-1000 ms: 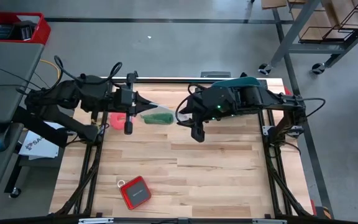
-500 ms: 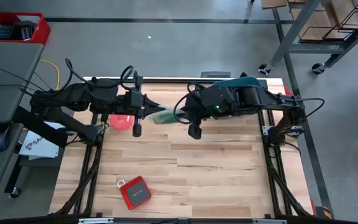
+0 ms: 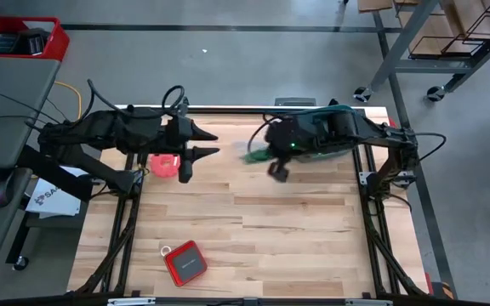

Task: Roll bandage
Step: Put the transparent zip bag into the blue bin

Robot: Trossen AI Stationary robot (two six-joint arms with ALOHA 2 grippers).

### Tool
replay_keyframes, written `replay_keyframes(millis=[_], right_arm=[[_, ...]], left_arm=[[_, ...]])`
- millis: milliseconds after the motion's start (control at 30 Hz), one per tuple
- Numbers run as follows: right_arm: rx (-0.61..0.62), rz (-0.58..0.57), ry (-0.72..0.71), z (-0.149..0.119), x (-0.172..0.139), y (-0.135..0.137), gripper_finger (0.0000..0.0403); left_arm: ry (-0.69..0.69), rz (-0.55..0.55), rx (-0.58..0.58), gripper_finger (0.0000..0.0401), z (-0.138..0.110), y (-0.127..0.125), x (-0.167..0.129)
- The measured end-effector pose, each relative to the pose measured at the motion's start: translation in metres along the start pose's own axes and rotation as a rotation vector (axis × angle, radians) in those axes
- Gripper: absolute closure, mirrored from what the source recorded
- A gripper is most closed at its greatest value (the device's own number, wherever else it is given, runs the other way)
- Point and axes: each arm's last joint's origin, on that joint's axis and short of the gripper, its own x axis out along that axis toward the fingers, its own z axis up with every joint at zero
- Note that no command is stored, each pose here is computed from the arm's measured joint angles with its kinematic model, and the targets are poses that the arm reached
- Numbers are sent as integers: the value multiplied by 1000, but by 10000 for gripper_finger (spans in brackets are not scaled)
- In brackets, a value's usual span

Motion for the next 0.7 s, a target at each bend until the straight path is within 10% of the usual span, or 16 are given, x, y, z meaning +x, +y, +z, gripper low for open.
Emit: replay_keyframes(millis=[133,700], right_arm=[[-5,-230,264,-24,1,-32,403],[615,-675,491,-127,76,-155,403]], left_arm=[[20,33,16,219,-3,4,-9],[-24,-123,-178,183,-41,-27,39]])
